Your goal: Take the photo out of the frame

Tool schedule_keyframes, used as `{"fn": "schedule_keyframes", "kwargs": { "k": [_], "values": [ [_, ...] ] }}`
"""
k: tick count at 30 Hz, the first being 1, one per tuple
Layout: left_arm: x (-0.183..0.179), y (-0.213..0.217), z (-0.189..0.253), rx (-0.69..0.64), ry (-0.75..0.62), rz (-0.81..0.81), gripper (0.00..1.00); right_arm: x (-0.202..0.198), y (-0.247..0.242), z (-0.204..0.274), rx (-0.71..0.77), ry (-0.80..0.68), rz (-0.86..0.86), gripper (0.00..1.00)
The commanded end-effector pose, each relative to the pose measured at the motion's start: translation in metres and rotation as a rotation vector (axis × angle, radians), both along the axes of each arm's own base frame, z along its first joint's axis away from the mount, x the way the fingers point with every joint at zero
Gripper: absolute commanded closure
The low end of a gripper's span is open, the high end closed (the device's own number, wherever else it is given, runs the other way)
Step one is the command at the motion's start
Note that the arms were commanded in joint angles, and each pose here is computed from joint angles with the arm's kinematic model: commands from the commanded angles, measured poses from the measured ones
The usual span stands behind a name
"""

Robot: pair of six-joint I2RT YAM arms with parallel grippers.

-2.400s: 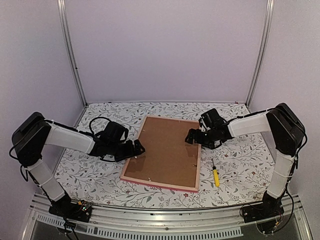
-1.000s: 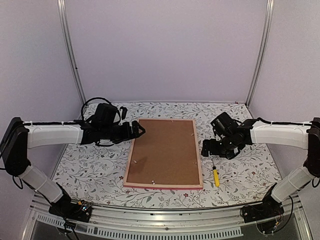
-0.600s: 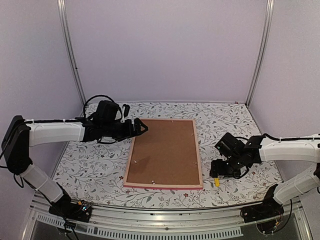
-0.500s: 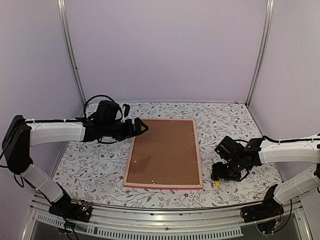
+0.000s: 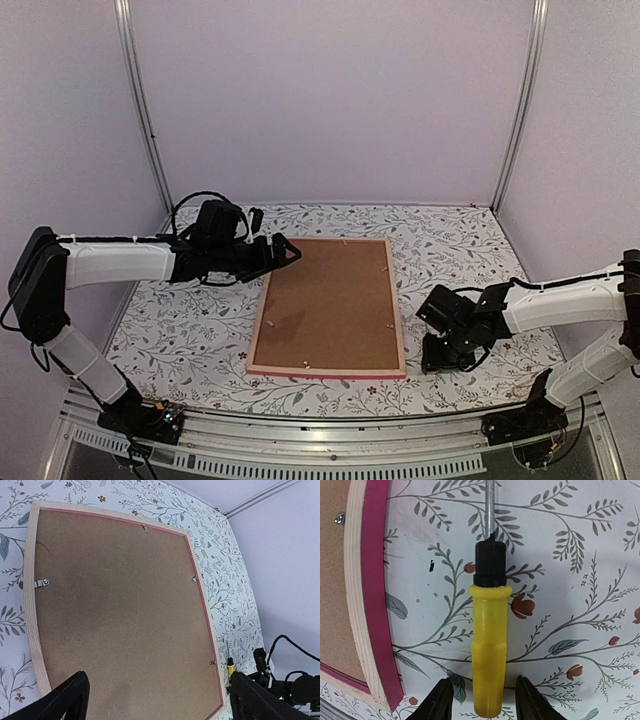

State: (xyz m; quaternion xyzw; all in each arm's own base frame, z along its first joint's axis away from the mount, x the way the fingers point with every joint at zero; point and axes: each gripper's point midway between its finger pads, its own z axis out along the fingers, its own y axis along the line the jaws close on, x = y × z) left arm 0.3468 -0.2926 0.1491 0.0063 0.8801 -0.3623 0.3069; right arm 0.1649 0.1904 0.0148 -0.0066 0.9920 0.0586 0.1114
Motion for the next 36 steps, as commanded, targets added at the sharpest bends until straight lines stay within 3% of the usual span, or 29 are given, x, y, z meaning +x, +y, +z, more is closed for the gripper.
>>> {"fn": "schedule_keyframes", "kwargs": {
  "k": [1, 5, 9, 16, 27, 36],
  "values": [
    [0.006, -0.009, 0.013, -0.051, -0.016, -0.008, 0.01, 0.006, -0.002, 0.002, -0.044, -0.022, -0.008, 0.58],
    [0.006, -0.013, 0.016, -0.079, -0.009, -0.018, 0.01, 0.011, -0.002, 0.005, -0.068, -0.044, 0.011, 0.68],
    [0.003, -0.019, 0.019, -0.116, 0.005, -0.036, 0.01, 0.025, 0.004, 0.021, -0.083, -0.096, 0.044, 0.85],
    [-0.005, -0.03, 0.025, -0.196, 0.032, -0.089, 0.01, 0.05, 0.018, 0.056, -0.103, -0.192, 0.095, 0.98],
    [-0.026, -0.061, 0.04, -0.259, 0.024, -0.21, 0.05, 0.085, 0.076, 0.12, 0.01, -0.333, 0.268, 1.0],
    [-0.039, -0.083, 0.057, -0.323, 0.018, -0.301, 0.21, 0.092, 0.141, 0.159, 0.187, -0.408, 0.486, 1.0]
  ]
}}
